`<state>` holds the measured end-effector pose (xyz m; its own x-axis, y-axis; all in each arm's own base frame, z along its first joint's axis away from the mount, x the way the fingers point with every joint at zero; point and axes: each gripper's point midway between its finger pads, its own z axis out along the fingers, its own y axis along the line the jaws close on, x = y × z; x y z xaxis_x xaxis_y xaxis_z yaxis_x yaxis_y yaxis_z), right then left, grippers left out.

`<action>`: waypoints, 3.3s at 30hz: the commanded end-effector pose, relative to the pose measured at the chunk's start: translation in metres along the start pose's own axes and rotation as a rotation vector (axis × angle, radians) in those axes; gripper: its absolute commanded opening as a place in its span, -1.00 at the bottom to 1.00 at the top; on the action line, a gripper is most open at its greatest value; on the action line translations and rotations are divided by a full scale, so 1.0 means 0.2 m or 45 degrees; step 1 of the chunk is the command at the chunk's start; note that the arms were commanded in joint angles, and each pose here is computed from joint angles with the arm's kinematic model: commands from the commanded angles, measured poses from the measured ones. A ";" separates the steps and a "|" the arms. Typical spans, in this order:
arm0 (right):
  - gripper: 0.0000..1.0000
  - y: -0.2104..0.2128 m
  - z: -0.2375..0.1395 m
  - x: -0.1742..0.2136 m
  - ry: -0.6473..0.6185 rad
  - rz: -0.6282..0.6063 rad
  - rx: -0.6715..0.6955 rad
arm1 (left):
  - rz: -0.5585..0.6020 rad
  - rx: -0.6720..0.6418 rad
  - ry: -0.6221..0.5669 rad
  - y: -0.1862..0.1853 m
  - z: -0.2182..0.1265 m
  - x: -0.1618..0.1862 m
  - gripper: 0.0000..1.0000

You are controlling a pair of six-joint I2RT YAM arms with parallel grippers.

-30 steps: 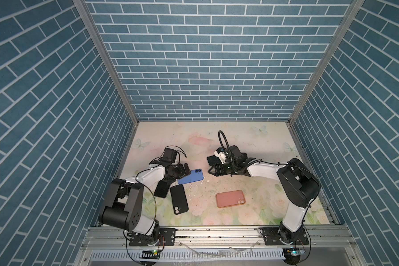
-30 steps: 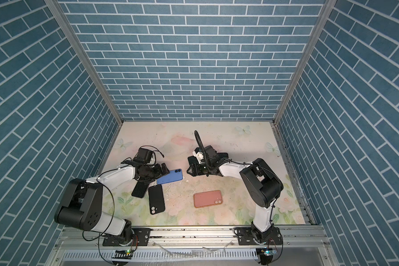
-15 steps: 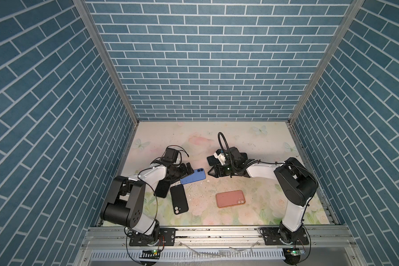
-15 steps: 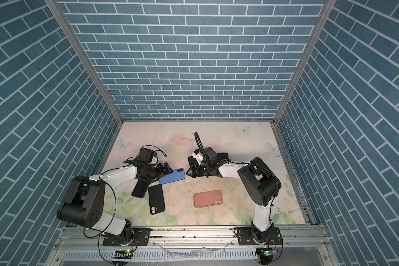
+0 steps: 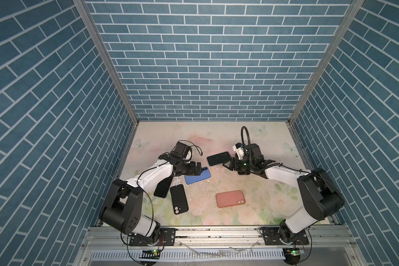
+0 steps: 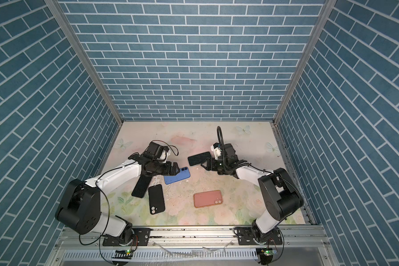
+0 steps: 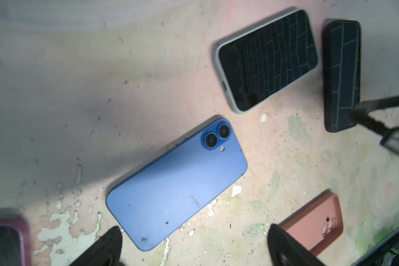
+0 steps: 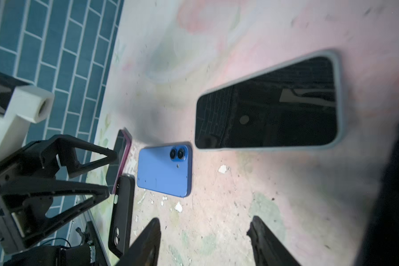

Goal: Put the phone into the phone case

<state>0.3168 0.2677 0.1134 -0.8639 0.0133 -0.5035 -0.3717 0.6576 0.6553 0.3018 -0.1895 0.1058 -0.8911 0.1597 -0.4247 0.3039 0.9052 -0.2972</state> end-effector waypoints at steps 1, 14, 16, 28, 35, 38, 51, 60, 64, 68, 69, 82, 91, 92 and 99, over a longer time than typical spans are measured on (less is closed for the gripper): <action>0.25 0.00 -0.10 0.00 0.018 -0.028 0.014 | 0.469 -0.078 0.027 -0.03 -0.11 0.01 0.99; 0.25 -0.01 -0.20 0.00 -0.019 -0.053 -0.008 | 1.028 -0.058 0.414 0.04 0.00 0.12 0.99; 0.25 -0.02 -0.18 0.02 0.002 -0.042 -0.014 | 1.050 -0.095 0.426 0.07 0.03 0.12 0.99; 0.22 -0.04 -0.13 0.06 0.043 0.034 -0.056 | 1.106 -0.039 0.553 0.11 0.13 0.20 0.99; 0.21 -0.04 -0.10 0.03 0.055 0.046 -0.064 | 1.161 -0.037 0.575 0.12 0.15 0.21 0.99; 0.19 -0.03 -0.10 0.03 0.062 0.048 -0.076 | 1.190 -0.061 0.618 0.15 0.17 0.22 0.99; 0.19 -0.02 -0.11 0.04 0.061 0.044 -0.073 | 1.299 -0.013 0.690 0.13 0.27 0.25 0.99; 0.18 -0.02 -0.12 0.04 0.060 0.052 -0.073 | 1.256 0.004 0.752 0.15 0.38 0.26 0.99; 0.17 -0.02 -0.12 0.05 0.061 0.059 -0.070 | 1.250 -0.024 0.734 0.16 0.40 0.25 0.96; 0.16 -0.03 -0.12 0.06 0.060 0.070 -0.067 | 1.231 -0.026 0.729 0.16 0.42 0.26 0.71; 0.14 -0.03 -0.12 0.05 0.057 0.073 -0.072 | 1.225 -0.025 0.724 0.16 0.43 0.26 0.61; 0.02 -0.02 0.03 0.15 0.152 0.225 -0.169 | 1.251 0.105 0.437 -0.02 0.32 0.18 -0.01; 0.04 0.06 0.20 0.28 0.270 0.305 -0.348 | 1.276 0.192 0.333 -0.15 0.26 0.17 -0.02; 0.04 0.07 0.22 0.29 0.273 0.308 -0.362 | 1.281 0.198 0.332 -0.16 0.25 0.18 -0.03; 0.06 0.17 0.25 0.23 0.169 0.311 -0.521 | 1.284 0.207 0.328 -0.18 0.25 0.18 -0.03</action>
<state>0.2756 0.3173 0.0575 -0.9794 -0.0110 -0.2017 -0.1888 0.4050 0.8946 0.2765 -0.2261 0.0477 -0.2531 0.9195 -0.3008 0.9660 0.2574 -0.0260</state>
